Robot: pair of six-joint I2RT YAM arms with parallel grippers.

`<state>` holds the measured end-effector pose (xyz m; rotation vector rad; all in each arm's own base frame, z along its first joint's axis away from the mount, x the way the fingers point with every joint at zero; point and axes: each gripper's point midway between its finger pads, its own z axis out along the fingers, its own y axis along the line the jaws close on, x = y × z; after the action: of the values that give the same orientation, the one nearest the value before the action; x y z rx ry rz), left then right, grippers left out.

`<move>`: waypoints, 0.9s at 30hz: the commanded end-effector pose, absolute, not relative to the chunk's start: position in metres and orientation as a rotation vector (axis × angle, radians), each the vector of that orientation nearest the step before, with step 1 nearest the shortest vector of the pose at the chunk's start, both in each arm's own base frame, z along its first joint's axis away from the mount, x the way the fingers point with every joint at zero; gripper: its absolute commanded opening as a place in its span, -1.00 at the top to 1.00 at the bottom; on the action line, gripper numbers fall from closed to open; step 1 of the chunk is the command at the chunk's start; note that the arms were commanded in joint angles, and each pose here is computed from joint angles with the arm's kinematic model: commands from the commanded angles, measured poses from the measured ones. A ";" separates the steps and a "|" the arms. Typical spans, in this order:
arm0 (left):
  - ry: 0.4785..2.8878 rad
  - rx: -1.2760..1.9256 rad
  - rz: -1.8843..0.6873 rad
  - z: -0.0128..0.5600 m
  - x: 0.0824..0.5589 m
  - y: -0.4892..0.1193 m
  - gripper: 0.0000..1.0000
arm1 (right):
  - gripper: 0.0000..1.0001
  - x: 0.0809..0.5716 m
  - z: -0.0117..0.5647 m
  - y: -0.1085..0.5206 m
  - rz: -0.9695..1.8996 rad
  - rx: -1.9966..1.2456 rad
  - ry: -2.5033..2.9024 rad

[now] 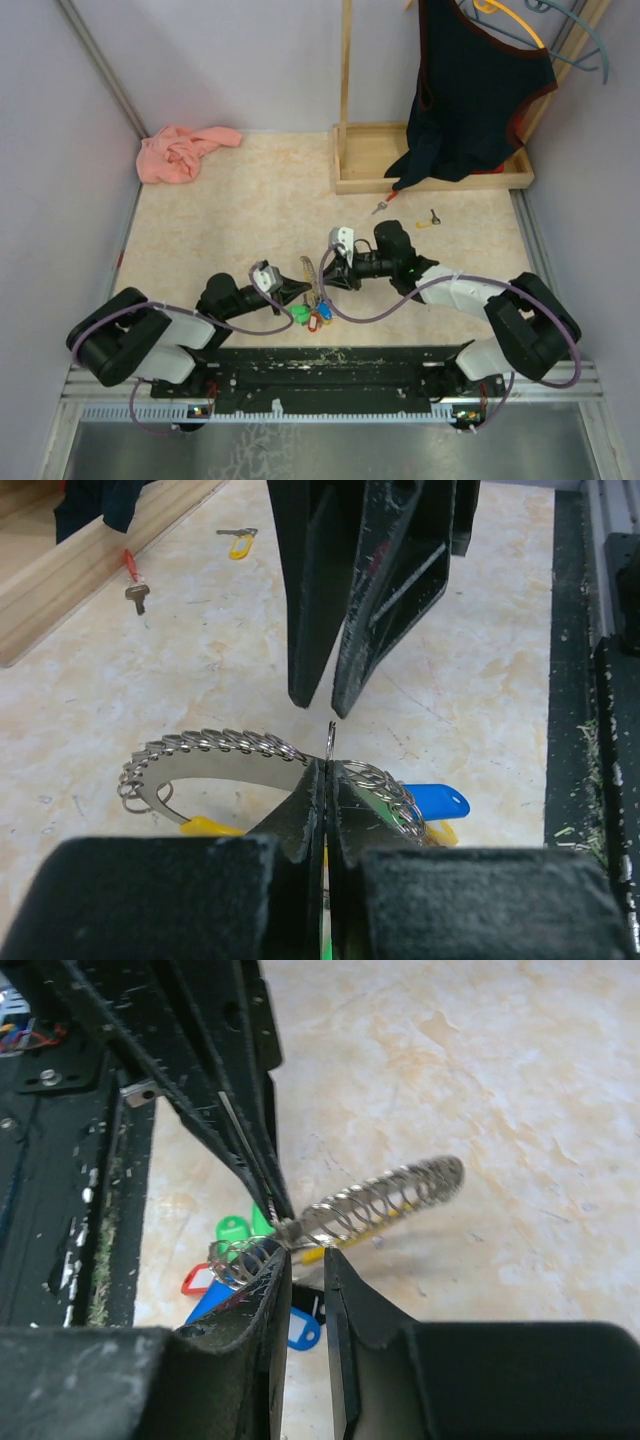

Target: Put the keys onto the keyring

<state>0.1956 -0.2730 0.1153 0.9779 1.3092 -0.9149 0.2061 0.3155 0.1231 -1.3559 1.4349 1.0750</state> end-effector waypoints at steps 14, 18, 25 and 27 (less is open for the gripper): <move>1.281 1.128 -0.691 0.115 0.215 -0.267 1.00 | 0.03 0.252 0.152 0.279 0.805 -0.971 1.837; 1.283 1.117 -0.676 0.116 0.217 -0.264 1.00 | -0.04 0.253 0.155 0.275 0.806 -0.892 1.845; 1.327 1.064 -0.684 0.118 0.223 -0.264 1.00 | -0.11 0.258 0.157 0.278 0.786 -0.914 1.734; 1.333 1.053 -0.695 0.119 0.222 -0.264 1.00 | -0.10 0.259 0.159 0.281 0.783 -0.919 1.680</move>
<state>0.2141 -0.2612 0.1034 1.0991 1.3448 -0.6937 0.2482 0.2747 0.1351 -0.9406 1.8466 0.7954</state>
